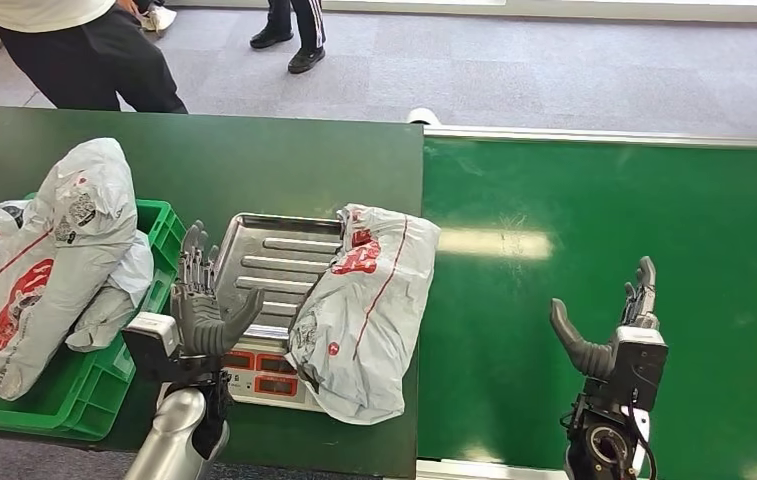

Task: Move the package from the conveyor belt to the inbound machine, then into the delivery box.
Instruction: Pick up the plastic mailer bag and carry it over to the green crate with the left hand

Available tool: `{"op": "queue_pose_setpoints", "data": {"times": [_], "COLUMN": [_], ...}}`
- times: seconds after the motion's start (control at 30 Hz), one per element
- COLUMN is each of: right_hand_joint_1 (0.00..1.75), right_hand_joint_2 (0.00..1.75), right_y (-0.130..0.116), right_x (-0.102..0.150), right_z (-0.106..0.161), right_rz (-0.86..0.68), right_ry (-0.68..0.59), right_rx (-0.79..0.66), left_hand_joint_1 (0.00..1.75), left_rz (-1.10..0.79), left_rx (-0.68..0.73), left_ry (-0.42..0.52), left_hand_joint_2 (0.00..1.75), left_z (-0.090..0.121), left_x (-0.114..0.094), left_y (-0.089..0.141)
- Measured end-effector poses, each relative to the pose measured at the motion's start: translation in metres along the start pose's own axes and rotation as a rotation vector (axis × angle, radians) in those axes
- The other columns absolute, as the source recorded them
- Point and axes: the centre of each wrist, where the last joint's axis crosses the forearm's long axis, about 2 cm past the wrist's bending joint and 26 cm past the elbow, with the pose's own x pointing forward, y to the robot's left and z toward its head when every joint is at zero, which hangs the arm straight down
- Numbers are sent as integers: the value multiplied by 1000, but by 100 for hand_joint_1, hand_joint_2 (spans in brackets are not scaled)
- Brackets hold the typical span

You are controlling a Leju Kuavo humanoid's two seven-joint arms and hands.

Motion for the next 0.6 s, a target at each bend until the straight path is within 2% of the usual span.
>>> {"op": "queue_pose_setpoints", "data": {"times": [0.17, 0.27, 0.4, 0.6], "right_hand_joint_1": [0, 0, 0, 0], "right_hand_joint_2": [175, 175, 175, 175], "right_y": [-2, -2, -1, 2], "right_x": [-4, -6, -9, -14], "right_z": [3, 4, 6, 10], "right_rz": [3, -11, -34, -48], "right_ry": [32, 50, 74, 96], "right_rx": [-5, 14, 64, 101], "left_hand_joint_1": [0, 0, 0, 0], "left_rz": [-10, -95, -301, -492], "left_rx": [8, 15, -11, -110], "left_ry": [-7, -36, -157, -359], "left_hand_joint_2": [175, 175, 175, 175], "left_z": [1, 1, -3, -9], "left_x": [1, 4, 13, 29], "left_y": [3, 5, 5, -4]}}
